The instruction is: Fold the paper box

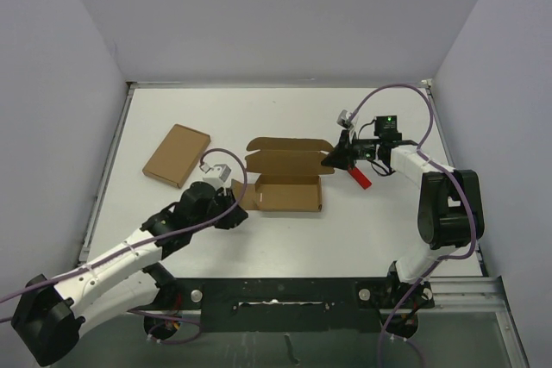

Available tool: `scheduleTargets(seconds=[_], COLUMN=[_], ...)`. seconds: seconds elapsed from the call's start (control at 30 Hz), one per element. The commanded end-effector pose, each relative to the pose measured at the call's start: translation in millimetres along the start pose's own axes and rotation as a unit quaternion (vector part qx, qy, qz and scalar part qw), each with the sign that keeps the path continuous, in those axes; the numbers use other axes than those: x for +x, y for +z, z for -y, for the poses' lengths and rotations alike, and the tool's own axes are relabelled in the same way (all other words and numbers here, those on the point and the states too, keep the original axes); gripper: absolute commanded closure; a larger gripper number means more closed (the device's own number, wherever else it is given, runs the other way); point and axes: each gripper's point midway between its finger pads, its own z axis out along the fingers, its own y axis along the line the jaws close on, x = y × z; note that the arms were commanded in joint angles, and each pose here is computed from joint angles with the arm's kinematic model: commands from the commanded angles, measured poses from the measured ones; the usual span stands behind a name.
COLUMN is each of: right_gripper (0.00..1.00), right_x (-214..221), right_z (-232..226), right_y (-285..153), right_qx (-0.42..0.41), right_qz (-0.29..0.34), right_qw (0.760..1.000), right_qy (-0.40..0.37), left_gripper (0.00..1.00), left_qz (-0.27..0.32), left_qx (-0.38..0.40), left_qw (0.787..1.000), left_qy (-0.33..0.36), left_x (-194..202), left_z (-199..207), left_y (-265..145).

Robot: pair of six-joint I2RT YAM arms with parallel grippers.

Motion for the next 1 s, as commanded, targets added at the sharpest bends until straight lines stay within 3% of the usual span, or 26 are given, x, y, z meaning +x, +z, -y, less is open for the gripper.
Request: scheduleTargets(seconds=[0.0,0.5,0.97], right_gripper=[1.00,1.00,1.00], right_x=[-16,-15,-15], right_z=[-1,-2,-3], right_y=[-4,-3,-2], right_qx=[-0.001,-0.004,-0.008], right_qz=[0.017,0.018,0.018], right_qw=[1.000,1.000,1.000], right_qy=[-0.023,-0.019,-0.017], left_gripper=[0.92,0.96,0.97], left_qz=[-0.062,0.052,0.047], left_qx=[-0.046,-0.068,0.004], left_qw=[0.997,0.996,0.997], left_qy=[-0.012,0.020,0.055], left_x=[23,-36,-41], left_z=[-15,-21,4], left_y=[-10,71,113])
